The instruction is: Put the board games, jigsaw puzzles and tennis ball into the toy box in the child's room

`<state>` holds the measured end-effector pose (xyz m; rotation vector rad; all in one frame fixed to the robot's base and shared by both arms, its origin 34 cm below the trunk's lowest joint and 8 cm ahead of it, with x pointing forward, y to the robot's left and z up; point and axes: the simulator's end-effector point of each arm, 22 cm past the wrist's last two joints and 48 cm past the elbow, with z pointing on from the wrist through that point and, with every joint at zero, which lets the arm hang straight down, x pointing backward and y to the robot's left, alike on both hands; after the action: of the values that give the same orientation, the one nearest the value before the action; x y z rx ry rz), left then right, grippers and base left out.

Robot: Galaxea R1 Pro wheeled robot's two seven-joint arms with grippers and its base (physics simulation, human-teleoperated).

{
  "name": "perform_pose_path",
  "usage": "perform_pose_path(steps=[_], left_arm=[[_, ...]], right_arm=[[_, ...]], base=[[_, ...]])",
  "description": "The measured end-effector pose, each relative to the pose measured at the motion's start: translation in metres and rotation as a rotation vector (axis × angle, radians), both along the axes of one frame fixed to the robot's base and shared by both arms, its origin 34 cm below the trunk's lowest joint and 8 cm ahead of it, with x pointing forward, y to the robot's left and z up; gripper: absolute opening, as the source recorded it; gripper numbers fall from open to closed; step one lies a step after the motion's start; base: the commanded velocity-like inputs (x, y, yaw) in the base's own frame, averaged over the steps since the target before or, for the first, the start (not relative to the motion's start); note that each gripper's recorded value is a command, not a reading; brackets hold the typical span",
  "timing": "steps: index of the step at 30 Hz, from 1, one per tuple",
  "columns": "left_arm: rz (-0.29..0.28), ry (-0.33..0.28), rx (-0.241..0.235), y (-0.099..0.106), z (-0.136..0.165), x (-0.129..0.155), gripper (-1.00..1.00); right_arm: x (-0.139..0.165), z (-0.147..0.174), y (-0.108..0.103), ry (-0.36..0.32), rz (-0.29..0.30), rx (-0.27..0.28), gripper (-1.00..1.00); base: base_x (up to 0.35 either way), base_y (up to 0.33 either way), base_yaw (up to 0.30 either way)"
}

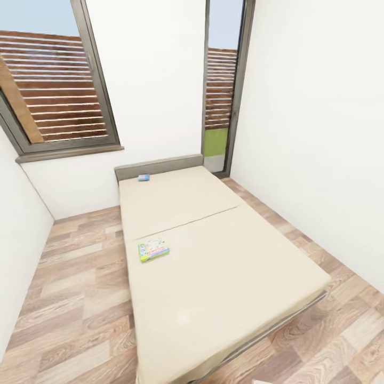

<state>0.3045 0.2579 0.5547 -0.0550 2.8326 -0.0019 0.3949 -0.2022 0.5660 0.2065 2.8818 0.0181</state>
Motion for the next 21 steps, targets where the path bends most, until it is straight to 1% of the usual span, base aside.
perform_pose_path(steps=[7, 14, 21], left_arm=[[0.000, 0.000, 0.000, 0.0000, -0.0001, -0.0001, 1.00], [0.000, 0.000, 0.000, 0.0000, -0.0001, -0.0002, 1.00], [0.000, 0.001, 0.000, 0.0000, -0.0001, -0.0003, 1.00]], right_arm=[[0.0001, 0.0000, 0.0004, 0.000, 0.000, 0.000, 1.00], [0.0000, -0.0001, 0.0001, 0.000, 0.000, 0.000, 1.00], [0.0002, 0.0000, 0.0002, 0.000, 0.000, 0.000, 1.00]], base=[[0.062, 0.083, -0.062], [0.012, 0.199, -0.144], [0.002, 0.106, -0.043]])
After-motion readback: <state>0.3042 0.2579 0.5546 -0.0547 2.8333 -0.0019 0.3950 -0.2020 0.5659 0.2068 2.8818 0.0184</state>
